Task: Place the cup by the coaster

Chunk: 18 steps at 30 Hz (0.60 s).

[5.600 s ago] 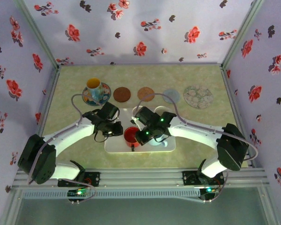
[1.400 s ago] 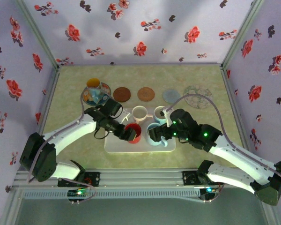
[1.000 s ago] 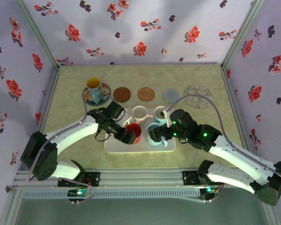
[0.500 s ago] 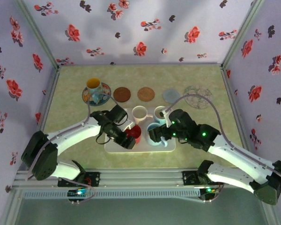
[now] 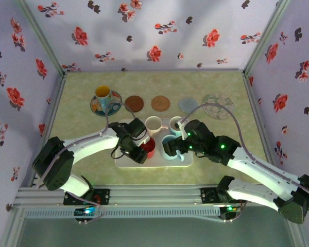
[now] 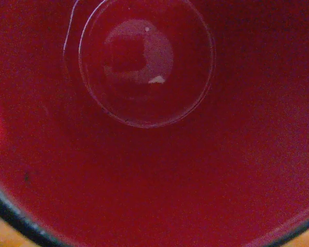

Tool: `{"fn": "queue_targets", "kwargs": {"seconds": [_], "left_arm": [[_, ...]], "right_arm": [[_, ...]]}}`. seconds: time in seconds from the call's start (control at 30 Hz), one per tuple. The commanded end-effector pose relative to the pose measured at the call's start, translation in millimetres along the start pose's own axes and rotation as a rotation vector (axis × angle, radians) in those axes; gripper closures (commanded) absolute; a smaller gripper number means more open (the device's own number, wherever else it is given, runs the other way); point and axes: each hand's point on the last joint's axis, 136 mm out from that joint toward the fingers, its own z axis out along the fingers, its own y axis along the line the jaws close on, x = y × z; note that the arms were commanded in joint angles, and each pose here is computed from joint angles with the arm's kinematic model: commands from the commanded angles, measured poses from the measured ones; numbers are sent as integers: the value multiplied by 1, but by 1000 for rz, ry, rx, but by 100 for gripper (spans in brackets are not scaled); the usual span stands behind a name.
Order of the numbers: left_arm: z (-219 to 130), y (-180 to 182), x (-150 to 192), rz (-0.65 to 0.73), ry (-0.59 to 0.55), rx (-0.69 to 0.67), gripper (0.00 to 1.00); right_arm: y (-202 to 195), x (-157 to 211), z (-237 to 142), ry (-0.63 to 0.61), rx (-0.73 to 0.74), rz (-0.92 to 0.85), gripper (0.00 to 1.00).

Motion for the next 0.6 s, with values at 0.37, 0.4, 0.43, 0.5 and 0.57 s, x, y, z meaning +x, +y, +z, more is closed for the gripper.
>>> {"fn": "queue_targets", "kwargs": {"seconds": [0.37,0.4,0.43,0.5,0.57], "left_arm": [[-4,-3,-9,2,-19,-22,53],[-4,-3,-9,3,-20,-22,55],[-5,-3,-9,1,-22,-21,55],[-7,-5,-10,4,-28,-20,55],[-9,-5,-10,4,-35,-16,52]], "right_arm": [[-7,2,-3,-10,24,13,1],[-7,2,-3,-13,24,12,1],[-7,3,-3,-11,24,11,1],[-8,3,-4,-13,26,14,1],[-8,4,-4,-11,27,14,1]]}}
